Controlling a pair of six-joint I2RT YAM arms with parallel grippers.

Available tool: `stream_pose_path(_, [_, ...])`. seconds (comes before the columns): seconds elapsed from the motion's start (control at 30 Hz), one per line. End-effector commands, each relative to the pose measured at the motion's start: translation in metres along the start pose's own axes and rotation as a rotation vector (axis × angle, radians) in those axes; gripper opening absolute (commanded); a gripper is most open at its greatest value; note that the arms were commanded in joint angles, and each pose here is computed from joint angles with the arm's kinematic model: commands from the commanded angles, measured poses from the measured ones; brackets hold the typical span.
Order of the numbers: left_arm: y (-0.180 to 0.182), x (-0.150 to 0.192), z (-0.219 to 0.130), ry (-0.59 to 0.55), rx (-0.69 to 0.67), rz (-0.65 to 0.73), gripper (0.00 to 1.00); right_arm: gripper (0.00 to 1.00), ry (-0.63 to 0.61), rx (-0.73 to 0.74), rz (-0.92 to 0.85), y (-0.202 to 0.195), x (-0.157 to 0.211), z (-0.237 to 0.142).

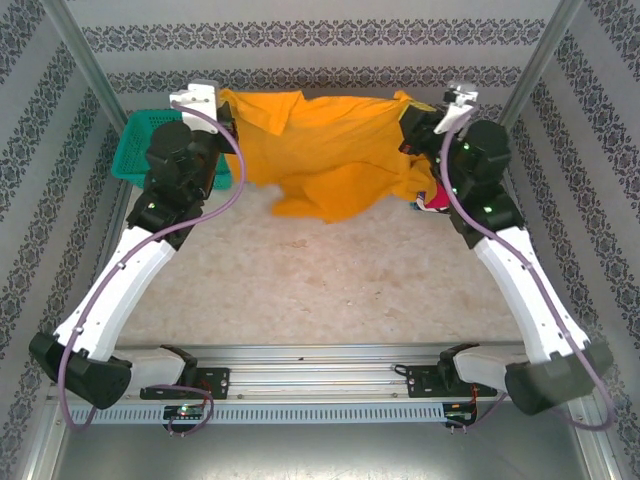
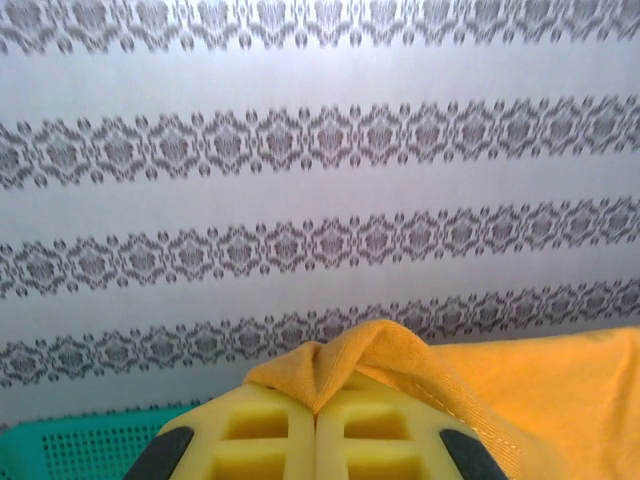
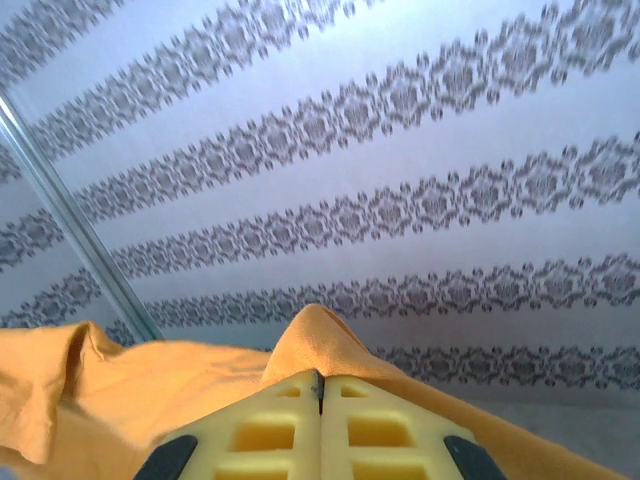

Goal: Fold and stack the t-shirts

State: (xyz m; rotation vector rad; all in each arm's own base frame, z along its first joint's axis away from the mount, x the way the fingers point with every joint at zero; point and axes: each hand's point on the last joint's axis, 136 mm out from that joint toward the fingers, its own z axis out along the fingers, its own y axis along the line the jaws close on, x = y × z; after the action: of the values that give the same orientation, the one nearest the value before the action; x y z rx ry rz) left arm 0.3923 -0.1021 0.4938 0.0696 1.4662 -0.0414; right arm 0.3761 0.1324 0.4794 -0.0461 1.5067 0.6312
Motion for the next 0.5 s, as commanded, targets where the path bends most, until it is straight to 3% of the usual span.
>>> stream_pose_path(0.0, [0.006, -0.027, -0.022, -0.049, 0.021, -0.001, 0.0, 0.0, -0.068, -0.025, -0.066, 0.017, -0.034, -0.027])
stream_pose_path(0.23, [0.008, -0.038, -0.045, -0.079, 0.055, -0.052, 0.0, 0.0, -0.103, -0.095, -0.073, 0.039, -0.049, -0.059])
stream_pose_path(0.47, [0.013, -0.031, -0.041, -0.07, 0.015, -0.023, 0.0, 0.0, -0.052, -0.103, -0.052, 0.036, -0.032, -0.057])
